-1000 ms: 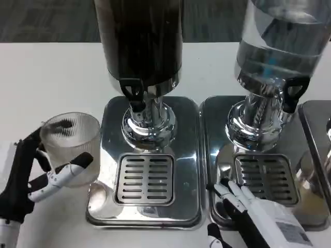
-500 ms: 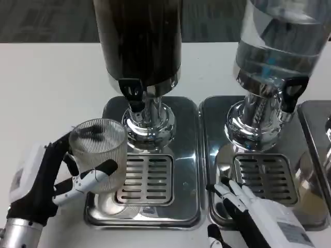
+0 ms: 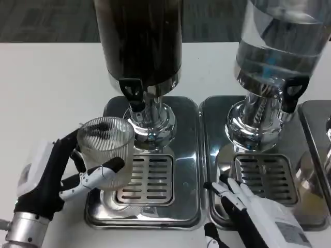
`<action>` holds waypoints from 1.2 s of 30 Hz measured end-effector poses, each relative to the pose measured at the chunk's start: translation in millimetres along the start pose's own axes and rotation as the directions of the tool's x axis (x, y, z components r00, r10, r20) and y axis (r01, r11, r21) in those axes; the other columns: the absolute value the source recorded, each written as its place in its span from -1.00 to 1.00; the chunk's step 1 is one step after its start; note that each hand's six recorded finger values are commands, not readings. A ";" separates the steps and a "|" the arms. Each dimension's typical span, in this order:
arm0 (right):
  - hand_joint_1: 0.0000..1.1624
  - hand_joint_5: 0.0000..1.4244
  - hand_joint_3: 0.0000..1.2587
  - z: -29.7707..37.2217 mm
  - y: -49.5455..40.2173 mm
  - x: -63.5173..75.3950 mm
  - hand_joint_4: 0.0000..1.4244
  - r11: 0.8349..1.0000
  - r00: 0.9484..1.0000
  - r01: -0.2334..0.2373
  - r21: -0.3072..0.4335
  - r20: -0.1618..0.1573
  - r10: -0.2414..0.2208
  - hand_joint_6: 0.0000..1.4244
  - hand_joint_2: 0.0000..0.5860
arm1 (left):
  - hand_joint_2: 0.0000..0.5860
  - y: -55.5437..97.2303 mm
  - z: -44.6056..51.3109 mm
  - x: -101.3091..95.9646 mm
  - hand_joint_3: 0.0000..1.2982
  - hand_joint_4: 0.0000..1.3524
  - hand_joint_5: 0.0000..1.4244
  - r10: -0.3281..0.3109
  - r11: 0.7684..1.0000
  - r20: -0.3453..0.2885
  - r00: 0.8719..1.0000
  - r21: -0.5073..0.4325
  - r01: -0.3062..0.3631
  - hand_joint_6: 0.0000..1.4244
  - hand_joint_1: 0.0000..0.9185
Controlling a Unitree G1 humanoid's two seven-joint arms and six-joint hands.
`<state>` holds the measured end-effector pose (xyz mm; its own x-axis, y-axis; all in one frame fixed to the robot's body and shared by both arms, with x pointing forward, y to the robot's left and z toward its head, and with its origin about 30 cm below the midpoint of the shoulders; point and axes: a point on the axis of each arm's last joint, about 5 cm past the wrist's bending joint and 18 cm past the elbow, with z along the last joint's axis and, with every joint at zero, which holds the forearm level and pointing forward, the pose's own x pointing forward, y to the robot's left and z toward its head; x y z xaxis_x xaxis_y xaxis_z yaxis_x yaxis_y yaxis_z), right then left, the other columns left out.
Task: Grasp the cup under the faucet to collect the drink, then remove the cup.
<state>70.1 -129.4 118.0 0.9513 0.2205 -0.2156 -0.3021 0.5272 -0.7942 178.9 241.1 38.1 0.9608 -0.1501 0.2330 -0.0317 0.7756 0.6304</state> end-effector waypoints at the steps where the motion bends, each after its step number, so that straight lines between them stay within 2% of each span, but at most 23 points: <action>1: 0.00 -1.00 -0.80 0.1 0.1 0.0 -1.00 1.000 1.000 0.002 -0.001 0.000 -0.002 -0.93 0.79 | -0.45 -0.1 -0.1 0.7 -0.34 -0.33 0.10 -0.001 1.000 0.000 1.000 0.000 0.001 0.44 -0.41; 9: 0.02 -1.00 -0.80 1.0 2.3 -1.5 -1.00 1.000 1.000 0.007 0.000 -0.004 -0.007 -0.93 0.80 | -0.45 -5.6 -1.8 6.3 -0.34 -0.33 0.11 -0.047 0.999 -0.010 0.999 0.001 0.047 0.44 -0.40; 24: 0.02 -1.00 -0.80 3.9 6.7 -4.7 -1.00 1.000 1.000 0.009 0.025 -0.012 -0.009 -0.91 0.81 | -0.42 -13.1 -0.7 15.6 -0.36 -0.34 0.11 -0.131 0.991 0.015 0.991 0.013 0.130 0.43 -0.34; 31: 0.02 -1.00 -0.80 5.3 7.4 -4.1 -1.00 0.999 1.000 0.014 0.032 -0.013 -0.013 -0.91 0.82 | -0.44 -13.4 0.7 22.8 -0.43 -0.41 0.01 -0.169 0.985 0.027 0.985 0.020 0.169 0.26 -0.65; 36: 0.03 -1.00 -0.80 6.1 8.3 -3.2 -1.00 0.999 1.000 0.017 0.036 -0.015 -0.017 -0.91 0.80 | -0.44 -14.3 2.4 26.6 -0.49 -0.47 -0.10 -0.190 0.981 0.044 0.981 0.032 0.189 0.11 -0.75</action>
<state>64.2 -120.7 115.5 0.9570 0.1989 -0.2111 -0.2878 0.5599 -0.7770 204.2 224.6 37.1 0.9361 -0.3222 0.1413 0.1420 0.7135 0.6861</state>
